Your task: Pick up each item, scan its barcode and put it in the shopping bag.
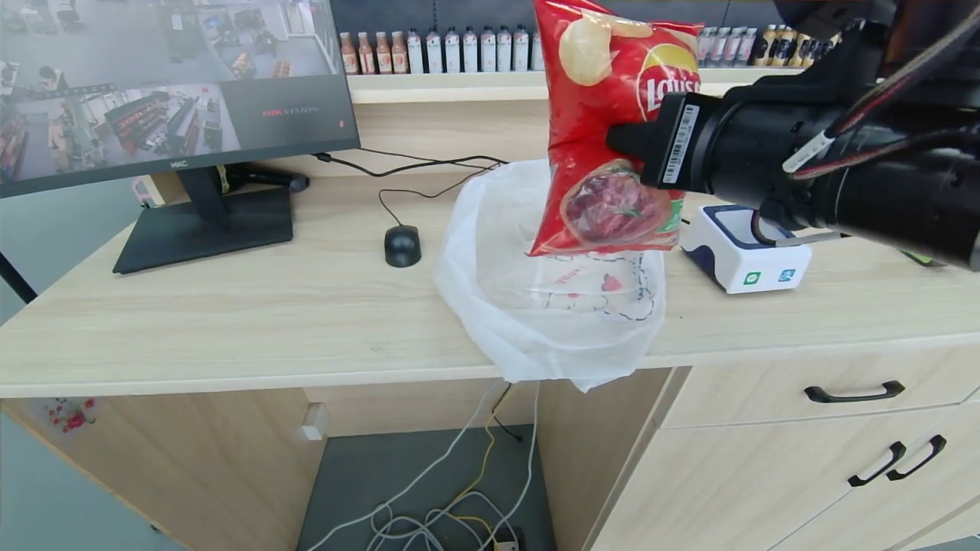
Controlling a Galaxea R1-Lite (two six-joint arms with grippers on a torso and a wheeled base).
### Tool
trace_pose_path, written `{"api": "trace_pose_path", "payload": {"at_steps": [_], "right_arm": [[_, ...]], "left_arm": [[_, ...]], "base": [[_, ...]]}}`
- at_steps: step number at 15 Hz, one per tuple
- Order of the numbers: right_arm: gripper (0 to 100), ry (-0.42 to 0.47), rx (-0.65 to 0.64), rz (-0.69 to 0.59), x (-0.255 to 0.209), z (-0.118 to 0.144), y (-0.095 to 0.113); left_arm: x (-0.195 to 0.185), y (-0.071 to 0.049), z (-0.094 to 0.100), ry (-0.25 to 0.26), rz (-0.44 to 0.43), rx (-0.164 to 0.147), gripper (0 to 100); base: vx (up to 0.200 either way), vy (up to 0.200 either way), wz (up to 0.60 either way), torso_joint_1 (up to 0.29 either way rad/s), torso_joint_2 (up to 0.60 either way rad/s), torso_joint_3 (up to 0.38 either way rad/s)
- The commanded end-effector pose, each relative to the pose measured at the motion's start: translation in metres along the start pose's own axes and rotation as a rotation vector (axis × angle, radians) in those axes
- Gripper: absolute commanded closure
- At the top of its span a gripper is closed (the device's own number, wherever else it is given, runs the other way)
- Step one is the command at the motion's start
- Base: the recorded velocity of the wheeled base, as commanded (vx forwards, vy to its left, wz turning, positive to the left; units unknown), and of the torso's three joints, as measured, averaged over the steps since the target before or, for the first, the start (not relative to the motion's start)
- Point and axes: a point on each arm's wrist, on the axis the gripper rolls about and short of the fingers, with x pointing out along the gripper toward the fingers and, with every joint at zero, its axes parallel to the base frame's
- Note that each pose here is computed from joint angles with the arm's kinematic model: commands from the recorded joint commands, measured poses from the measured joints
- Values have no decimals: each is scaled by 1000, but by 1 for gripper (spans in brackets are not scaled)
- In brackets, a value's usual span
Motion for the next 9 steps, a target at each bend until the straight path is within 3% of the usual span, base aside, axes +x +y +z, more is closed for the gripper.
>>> {"api": "trace_pose_path", "payload": {"at_steps": [1, 9], "right_arm": [[100, 41, 55, -51, 14, 5, 5], [100, 196, 194, -123, 55, -6, 16]], "left_arm": [[0, 0, 0, 0, 1, 0, 0], [0, 0, 0, 0, 0, 0, 0]], "base": [[0, 0, 0, 0, 0, 0], [0, 0, 0, 0, 0, 0]]}}
